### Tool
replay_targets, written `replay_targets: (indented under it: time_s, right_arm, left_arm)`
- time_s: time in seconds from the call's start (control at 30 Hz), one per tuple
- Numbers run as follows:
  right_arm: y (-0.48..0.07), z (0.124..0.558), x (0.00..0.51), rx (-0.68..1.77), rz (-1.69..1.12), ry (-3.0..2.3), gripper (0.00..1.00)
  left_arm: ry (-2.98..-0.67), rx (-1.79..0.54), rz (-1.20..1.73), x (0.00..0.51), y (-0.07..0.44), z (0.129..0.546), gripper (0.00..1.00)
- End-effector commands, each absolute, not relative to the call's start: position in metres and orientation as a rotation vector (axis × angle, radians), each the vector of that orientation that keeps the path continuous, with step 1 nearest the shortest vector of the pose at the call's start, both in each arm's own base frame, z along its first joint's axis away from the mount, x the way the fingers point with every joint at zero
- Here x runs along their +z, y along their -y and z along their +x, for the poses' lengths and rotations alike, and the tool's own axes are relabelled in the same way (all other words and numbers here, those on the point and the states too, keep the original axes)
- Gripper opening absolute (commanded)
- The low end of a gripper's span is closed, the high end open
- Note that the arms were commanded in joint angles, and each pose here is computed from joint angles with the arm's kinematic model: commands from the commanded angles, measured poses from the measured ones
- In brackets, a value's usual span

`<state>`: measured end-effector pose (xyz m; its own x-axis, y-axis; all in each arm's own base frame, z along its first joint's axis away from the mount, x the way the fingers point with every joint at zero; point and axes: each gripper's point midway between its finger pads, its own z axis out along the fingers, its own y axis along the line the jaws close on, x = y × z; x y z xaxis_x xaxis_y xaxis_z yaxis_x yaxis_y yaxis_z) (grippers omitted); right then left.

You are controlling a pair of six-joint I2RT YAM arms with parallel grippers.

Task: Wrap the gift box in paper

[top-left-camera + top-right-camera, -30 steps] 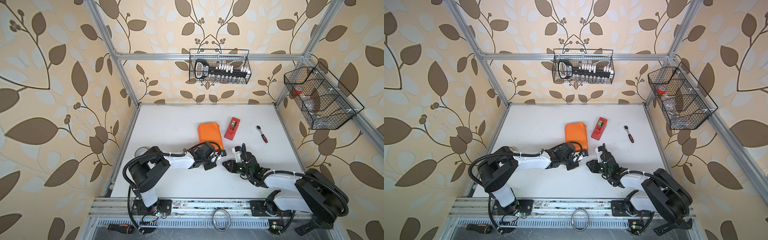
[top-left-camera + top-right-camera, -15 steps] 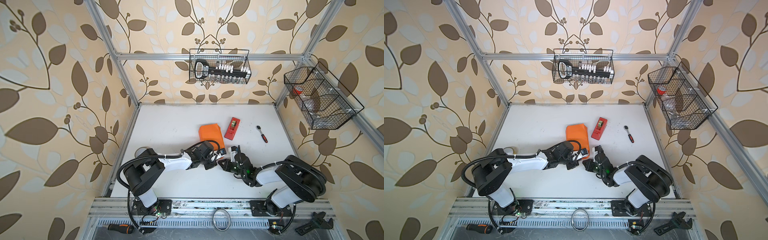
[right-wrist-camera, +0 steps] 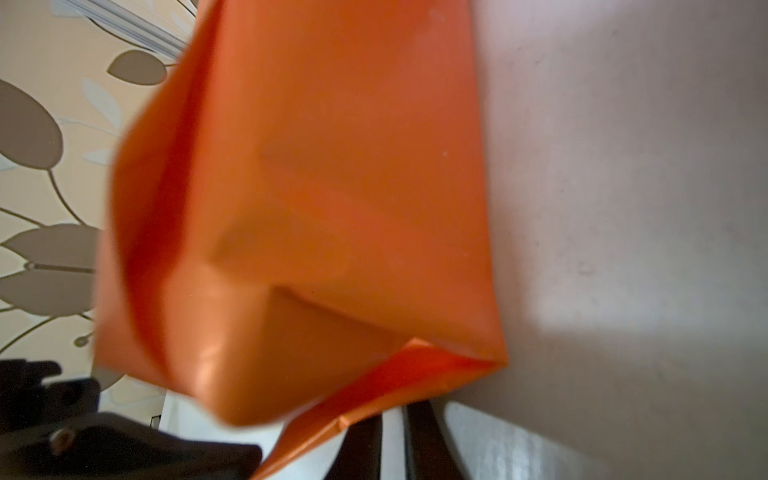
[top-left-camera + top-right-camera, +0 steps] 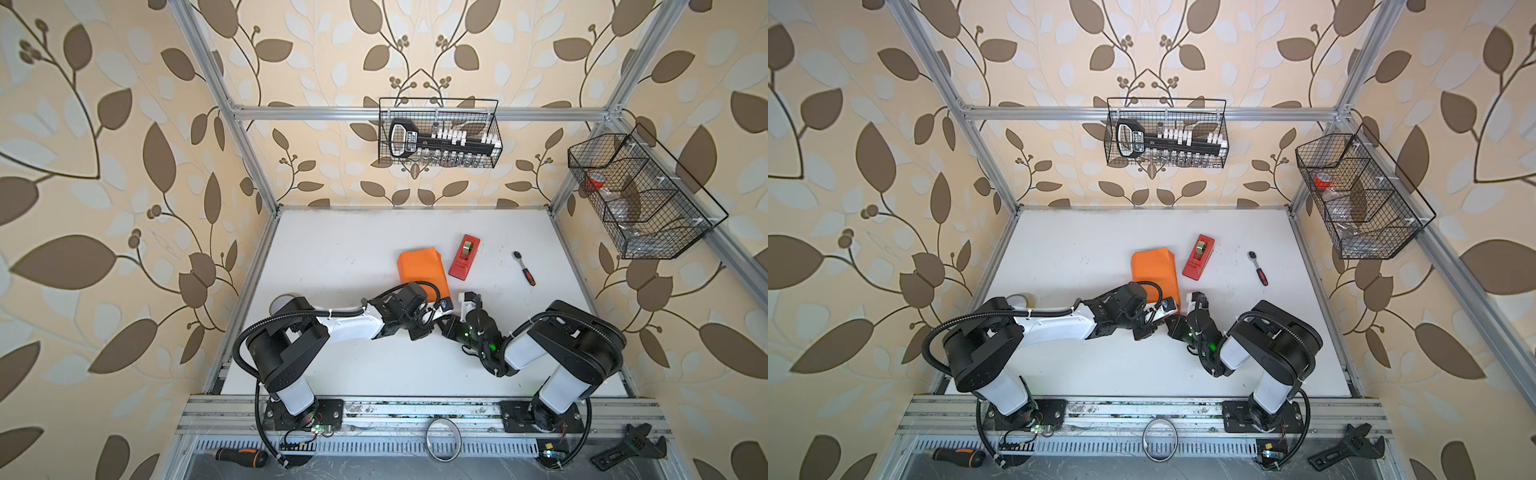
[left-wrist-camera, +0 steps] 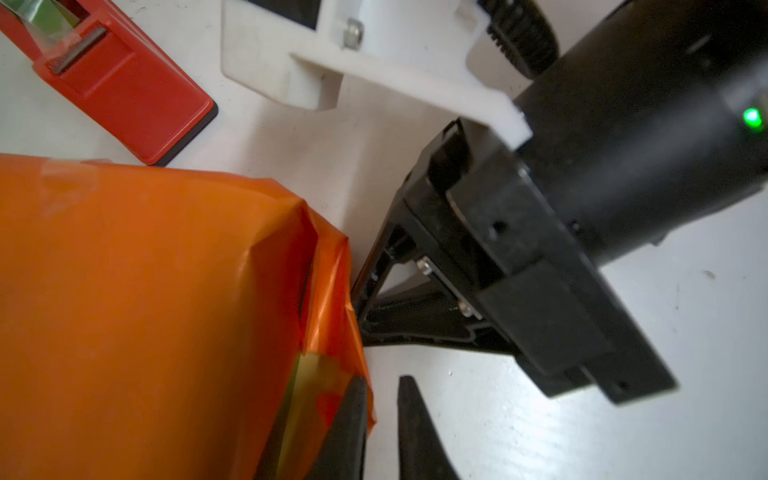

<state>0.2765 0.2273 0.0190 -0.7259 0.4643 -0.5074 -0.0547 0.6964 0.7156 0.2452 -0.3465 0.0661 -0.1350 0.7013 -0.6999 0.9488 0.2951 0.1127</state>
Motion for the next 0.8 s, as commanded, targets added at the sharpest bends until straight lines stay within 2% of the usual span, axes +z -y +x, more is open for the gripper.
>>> replay_targets:
  time_s: [0.0,0.33,0.43,0.63,0.77]
  right_arm:
    - [-0.225,0.278,0.023,0.979,0.356,-2.155,0.13]
    - [-0.226,0.276,0.016,0.988,0.365,-2.16,0.11]
    - [-0.226,0.277,0.016,0.993,0.367,-2.156,0.11]
    - [-0.227,0.277,0.016,0.997,0.367,-2.156,0.11]
    - [-0.227,0.277,0.016,0.999,0.368,-2.153,0.1]
  left_arm:
    - [-1.87,-0.51,1.47,0.079,0.349,0.245,0.29]
    - [-1.735,-0.507,1.493,0.118,0.336,0.228,0.52]
    - [-1.645,-0.448,1.468,0.135,0.326,0.227,0.65]
    - [-1.481,-0.175,1.416,0.147,0.303,0.248,0.98]
    - [-1.407,-0.039,1.454,0.142,0.298,0.262,0.99]
